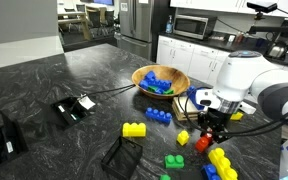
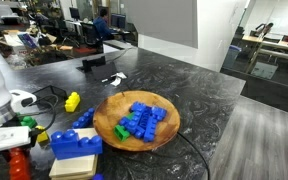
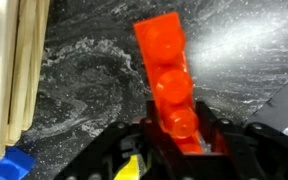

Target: Move the red block backwards

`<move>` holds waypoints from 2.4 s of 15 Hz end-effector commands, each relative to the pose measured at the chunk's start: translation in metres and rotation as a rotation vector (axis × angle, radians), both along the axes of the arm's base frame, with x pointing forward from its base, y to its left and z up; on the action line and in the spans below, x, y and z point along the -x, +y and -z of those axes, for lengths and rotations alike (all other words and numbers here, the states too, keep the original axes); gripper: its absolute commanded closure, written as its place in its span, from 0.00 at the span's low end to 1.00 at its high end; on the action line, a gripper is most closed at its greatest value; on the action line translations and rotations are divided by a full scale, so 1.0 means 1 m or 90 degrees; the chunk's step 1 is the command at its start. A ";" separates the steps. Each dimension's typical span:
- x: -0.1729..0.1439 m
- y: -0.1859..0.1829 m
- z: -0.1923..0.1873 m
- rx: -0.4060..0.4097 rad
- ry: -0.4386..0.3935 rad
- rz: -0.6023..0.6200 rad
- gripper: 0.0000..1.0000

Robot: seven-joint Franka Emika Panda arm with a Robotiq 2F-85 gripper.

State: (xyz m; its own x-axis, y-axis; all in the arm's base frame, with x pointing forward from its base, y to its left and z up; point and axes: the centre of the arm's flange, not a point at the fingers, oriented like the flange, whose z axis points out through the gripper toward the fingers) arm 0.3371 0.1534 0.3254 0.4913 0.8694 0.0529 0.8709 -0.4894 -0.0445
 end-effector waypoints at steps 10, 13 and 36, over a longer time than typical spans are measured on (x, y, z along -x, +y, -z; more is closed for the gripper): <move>0.014 -0.016 -0.049 0.020 0.017 0.184 0.90; 0.015 -0.019 -0.072 0.034 0.001 0.243 0.90; -0.141 0.030 -0.138 0.054 -0.025 0.332 0.90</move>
State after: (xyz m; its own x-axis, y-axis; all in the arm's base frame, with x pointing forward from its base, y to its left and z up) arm 0.4392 0.1673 0.4610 0.8818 0.4670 0.0662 0.4654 -0.8842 0.0387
